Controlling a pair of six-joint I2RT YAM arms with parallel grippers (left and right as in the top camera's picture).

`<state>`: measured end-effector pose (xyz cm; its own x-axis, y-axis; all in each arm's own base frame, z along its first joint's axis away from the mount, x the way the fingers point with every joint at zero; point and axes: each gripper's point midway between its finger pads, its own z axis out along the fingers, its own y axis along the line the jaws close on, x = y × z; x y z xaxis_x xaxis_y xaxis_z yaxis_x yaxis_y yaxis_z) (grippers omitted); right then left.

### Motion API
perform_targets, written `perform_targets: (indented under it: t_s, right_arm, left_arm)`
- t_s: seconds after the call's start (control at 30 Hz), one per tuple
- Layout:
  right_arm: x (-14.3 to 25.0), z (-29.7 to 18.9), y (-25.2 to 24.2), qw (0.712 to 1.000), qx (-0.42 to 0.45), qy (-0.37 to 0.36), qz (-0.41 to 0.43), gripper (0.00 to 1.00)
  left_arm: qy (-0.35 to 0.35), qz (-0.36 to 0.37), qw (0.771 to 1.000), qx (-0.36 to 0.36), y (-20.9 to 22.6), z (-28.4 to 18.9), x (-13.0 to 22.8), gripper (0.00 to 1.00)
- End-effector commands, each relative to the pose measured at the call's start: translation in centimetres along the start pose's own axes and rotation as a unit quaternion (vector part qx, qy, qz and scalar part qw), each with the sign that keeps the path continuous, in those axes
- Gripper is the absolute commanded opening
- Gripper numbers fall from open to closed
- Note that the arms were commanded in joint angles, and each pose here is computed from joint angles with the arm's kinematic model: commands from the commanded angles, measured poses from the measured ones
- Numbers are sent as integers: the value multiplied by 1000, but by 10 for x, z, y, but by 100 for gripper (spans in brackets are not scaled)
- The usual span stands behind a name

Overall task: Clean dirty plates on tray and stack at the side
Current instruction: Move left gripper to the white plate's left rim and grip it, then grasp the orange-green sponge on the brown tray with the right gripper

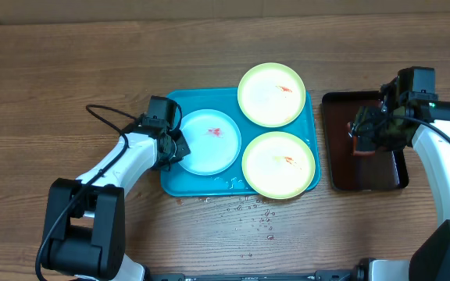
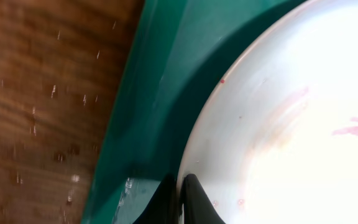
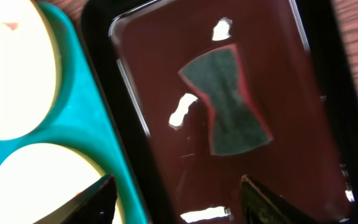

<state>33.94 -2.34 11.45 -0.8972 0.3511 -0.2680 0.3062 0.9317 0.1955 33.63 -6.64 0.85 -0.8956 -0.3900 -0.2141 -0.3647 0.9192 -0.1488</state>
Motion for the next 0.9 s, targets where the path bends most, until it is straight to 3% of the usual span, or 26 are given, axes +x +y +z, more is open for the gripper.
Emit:
perform_targets:
  t_s: [0.0,0.2,0.33,0.47,0.67,0.73,0.87]
  right_arm:
    - [-18,-5,-17,998,52,-35,13,63]
    - [-30,15,-21,997,61,-38,-24,63]
    - [-28,41,-25,994,67,-10,-88,70]
    - [-33,64,-28,993,70,-4,-98,68]
    - [-29,88,-32,992,72,13,-106,48]
    - [-24,95,-34,992,73,18,-106,32]
    - [-14,105,-38,991,73,25,-105,28]
  left_arm:
    - [-15,62,997,-37,15,7,-4,4]
    - [-27,130,990,-54,19,6,-10,4]
    - [-24,185,981,-53,18,6,-10,4]
    - [-23,202,978,-54,18,6,-10,4]
    - [-22,201,978,-52,18,7,-10,4]
    - [-22,201,978,-52,18,7,-10,4]
    - [-22,201,978,-50,17,7,-10,4]
